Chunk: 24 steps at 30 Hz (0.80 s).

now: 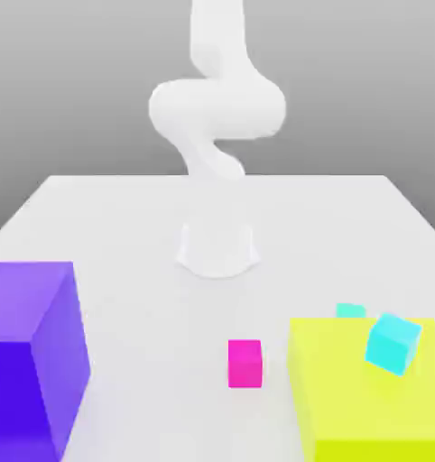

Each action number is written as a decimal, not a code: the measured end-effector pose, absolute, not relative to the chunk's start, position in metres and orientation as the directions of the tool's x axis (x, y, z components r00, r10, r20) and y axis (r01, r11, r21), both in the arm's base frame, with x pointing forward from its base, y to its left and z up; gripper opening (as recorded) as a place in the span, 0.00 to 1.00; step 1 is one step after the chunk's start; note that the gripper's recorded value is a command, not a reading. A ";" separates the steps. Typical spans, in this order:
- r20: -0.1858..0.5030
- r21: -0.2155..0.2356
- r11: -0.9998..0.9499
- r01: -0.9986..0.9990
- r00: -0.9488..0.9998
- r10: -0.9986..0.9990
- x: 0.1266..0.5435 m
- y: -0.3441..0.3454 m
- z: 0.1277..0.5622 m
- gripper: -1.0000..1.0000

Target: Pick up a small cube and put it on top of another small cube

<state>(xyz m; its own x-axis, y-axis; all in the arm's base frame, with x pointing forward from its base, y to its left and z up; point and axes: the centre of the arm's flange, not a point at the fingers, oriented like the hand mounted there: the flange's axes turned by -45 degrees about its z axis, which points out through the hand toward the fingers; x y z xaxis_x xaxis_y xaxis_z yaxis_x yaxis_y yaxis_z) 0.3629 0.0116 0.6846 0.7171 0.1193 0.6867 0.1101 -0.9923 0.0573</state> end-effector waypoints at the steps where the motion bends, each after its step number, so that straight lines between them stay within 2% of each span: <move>1: 0.671 0.085 -0.983 0.163 0.720 0.177 0.369 0.017 0.673 0.50; 7: 0.564 0.214 -0.863 0.457 0.664 0.491 0.398 0.054 0.607 0.50; 13: 0.433 0.295 -0.639 0.710 0.497 0.752 0.411 0.094 0.539 0.50; 18: 0.319 0.325 -0.388 0.862 0.286 0.903 0.410 0.129 0.483 0.50; 24: 0.190 0.316 -0.040 0.948 -0.022 0.982 0.395 0.168 0.415 0.50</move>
<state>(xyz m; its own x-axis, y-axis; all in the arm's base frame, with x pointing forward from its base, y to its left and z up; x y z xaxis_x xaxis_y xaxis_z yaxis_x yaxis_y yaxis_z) 0.3952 0.1678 0.4152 -0.0221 0.9815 0.1899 0.9479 -0.0398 0.3160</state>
